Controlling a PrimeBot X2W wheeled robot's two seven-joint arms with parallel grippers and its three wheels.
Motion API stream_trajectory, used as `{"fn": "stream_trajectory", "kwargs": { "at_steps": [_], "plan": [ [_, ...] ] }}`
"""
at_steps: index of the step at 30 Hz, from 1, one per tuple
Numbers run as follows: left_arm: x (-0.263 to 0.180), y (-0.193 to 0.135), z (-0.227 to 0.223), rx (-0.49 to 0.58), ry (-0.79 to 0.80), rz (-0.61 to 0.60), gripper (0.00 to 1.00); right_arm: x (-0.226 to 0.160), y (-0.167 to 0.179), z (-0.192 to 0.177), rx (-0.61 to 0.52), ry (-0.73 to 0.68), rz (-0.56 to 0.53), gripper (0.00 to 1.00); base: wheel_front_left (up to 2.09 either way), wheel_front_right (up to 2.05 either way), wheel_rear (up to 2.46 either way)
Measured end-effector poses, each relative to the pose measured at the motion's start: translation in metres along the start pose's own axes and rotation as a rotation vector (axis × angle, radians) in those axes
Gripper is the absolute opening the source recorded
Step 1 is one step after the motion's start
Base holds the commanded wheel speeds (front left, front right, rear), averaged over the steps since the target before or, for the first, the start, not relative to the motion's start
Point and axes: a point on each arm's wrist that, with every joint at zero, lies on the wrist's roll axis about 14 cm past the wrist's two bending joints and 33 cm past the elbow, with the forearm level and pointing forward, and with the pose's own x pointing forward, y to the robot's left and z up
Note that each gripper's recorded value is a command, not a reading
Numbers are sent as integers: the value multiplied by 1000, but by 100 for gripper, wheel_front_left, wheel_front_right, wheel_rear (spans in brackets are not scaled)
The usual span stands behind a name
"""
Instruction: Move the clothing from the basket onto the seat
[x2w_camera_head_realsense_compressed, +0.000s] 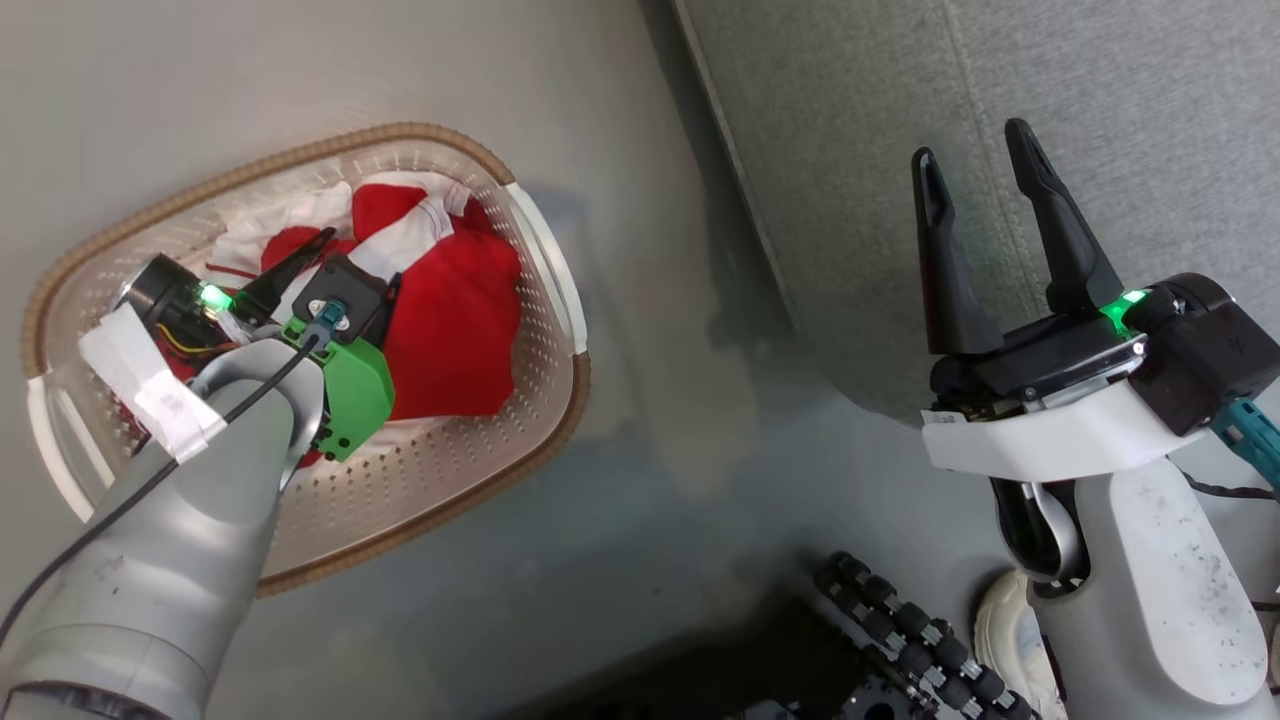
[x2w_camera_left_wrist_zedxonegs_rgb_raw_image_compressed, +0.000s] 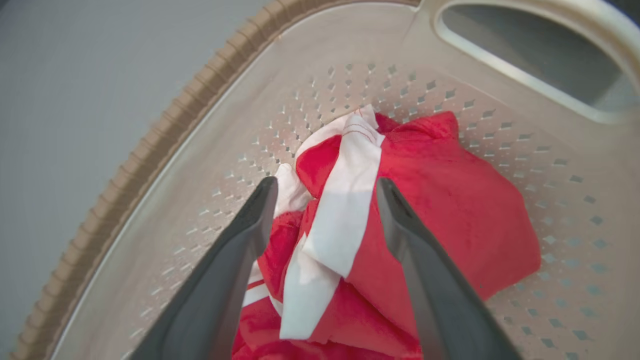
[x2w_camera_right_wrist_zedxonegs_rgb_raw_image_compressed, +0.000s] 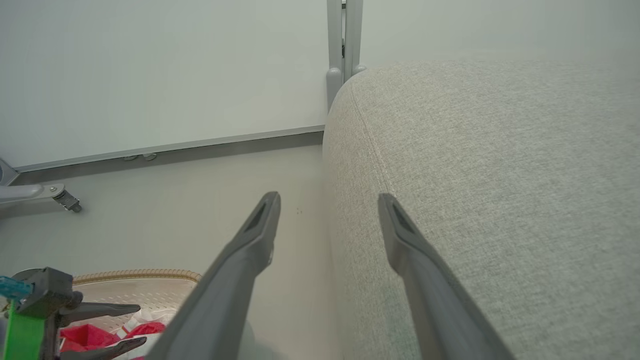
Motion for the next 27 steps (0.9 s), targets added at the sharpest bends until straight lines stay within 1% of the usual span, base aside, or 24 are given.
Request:
{"fn": "stream_trajectory", "kwargs": {
  "at_steps": [6, 11, 14, 18, 19, 20, 21, 25, 27],
  "plan": [
    [15, -3, -33, 41, 97, -50, 100, 5, 3, -22, -3, 42, 12, 100, 0, 0, 0],
    [22, -6, -57, 54, 175, -80, 100, 7, 5, -37, -14, 73, 23, 100, 0, 0, 0],
    [24, -8, -69, 45, 208, -93, 100, 8, 7, -48, -16, 94, 31, 100, 0, 0, 0],
    [21, -12, -82, 46, 260, -107, 100, 10, 11, -53, -11, 100, 42, 100, 0, 0, 0],
    [21, -13, -84, 53, 264, -113, 96, 11, 13, -53, -8, 99, 45, 100, 0, 0, 0],
    [20, -13, -85, 47, 268, -113, 6, 12, 14, -54, -8, 98, 49, 100, 0, 0, 0],
    [20, -13, -85, 41, 271, -112, 0, 12, 15, -54, -6, 98, 53, 100, 0, 0, 0],
    [20, -15, -76, 60, 235, -124, 0, 14, 20, -53, -3, 91, 67, 100, 0, 0, 0],
    [21, -17, -67, 39, 207, -123, 0, 15, 22, -52, -2, 86, 71, 100, 0, 0, 0]
  ]
}}
